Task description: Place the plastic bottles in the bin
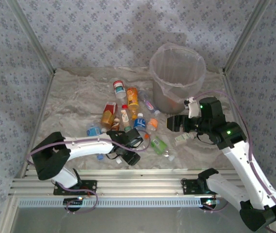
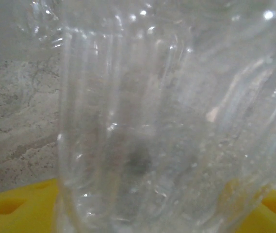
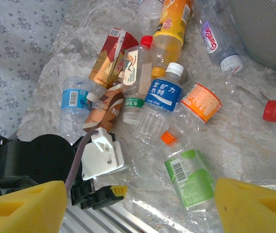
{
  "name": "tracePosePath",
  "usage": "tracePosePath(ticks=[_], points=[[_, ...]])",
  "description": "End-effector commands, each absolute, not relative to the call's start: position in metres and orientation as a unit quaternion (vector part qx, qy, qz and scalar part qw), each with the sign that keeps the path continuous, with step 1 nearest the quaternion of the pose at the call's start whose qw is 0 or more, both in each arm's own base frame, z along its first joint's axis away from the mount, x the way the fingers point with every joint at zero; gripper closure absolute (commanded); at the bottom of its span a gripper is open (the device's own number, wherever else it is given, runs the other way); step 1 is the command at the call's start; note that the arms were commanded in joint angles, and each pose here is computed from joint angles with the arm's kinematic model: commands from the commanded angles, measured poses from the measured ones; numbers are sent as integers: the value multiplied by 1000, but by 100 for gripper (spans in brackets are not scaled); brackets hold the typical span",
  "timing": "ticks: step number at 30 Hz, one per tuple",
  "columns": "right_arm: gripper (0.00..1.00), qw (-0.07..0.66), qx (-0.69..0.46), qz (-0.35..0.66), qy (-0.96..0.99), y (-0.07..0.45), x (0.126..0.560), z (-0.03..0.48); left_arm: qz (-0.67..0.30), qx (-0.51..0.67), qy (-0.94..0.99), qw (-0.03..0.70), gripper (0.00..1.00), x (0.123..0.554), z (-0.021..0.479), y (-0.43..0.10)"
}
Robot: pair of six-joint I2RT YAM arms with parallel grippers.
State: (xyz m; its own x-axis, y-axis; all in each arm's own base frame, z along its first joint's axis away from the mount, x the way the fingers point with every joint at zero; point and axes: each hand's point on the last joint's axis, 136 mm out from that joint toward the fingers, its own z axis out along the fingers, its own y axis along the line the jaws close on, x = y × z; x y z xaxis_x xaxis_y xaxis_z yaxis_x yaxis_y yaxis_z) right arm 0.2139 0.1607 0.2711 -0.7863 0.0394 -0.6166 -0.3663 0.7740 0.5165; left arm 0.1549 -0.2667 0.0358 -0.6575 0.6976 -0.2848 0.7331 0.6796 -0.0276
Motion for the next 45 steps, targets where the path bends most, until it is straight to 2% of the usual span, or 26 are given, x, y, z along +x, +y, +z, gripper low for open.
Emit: tracePosePath(ticks=[1,6,10,21,24,27,34,40,45], points=[[20,314,-75,339,884,162,215,271,-108,383,907,140,26,152,55,-278],[21,320,-62,343,881,163,220,267,-181,357,903,160,33,154,85,-303],[22,317,-55,364,874,167,218,264,-242,326,897,174,42,159,110,-317],[21,319,-68,425,844,190,222,266,-396,229,859,229,46,183,191,-342],[20,319,-72,430,841,196,224,265,-432,211,848,223,47,186,208,-350],[17,321,-74,438,836,204,227,265,-455,200,840,218,47,188,221,-356],[3,319,-91,435,837,225,233,258,-497,178,823,209,48,189,242,-366],[3,318,-101,440,834,239,237,258,-505,182,817,210,48,187,247,-367],[6,320,-99,436,835,244,241,258,-509,191,813,208,48,185,248,-369]])
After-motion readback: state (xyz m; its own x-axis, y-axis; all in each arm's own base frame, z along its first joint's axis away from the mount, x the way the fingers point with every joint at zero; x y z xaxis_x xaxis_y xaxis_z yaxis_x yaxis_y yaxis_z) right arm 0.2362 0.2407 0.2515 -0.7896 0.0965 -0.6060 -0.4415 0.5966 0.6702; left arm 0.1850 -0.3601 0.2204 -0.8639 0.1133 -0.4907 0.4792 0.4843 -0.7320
